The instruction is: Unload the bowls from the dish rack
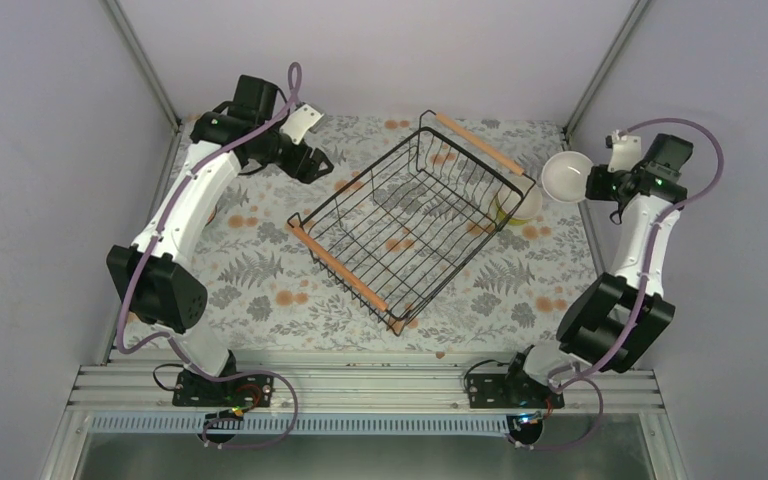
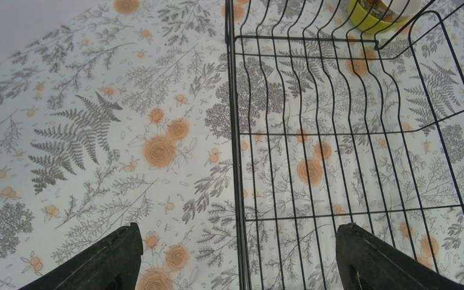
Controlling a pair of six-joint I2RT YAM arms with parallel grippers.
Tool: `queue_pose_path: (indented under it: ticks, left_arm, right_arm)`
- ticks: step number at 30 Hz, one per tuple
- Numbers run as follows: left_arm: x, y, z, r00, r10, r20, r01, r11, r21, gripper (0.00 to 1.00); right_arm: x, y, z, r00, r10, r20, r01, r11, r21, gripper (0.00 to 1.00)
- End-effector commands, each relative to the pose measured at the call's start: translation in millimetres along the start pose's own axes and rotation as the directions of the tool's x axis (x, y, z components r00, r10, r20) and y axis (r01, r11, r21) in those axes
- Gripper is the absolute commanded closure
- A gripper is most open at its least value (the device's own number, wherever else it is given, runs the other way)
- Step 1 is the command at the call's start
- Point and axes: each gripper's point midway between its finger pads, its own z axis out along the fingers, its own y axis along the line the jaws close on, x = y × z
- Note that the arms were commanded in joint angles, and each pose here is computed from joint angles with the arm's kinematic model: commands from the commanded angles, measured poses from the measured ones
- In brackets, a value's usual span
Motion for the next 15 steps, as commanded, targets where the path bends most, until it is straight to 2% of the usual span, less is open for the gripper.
queue_pose_path:
  ticks: [1, 7, 15]
  left_arm:
    - [-6, -7, -7, 0.999, 0.020, 0.036, -0.021, 1.000, 0.011, 0.20]
    - [-3, -7, -6, 0.999, 0.016, 0.034, -0.017, 1.000, 0.014, 0.20]
    - [1, -7, -4, 1.000, 0.012, 0.028, -0.013, 1.000, 0.014, 0.20]
  right_arm:
    - [7, -16, 24, 0.999, 0.016, 0.027, -0.016, 1.000, -0.026, 0.96]
    - [31, -26, 54, 0.998, 0.062, -0.009, -0.063, 0.997, -0.048, 0.96]
    - [40, -3, 79, 0.994, 0.106, -0.040, -0.112, 0.967, -0.228, 0.96]
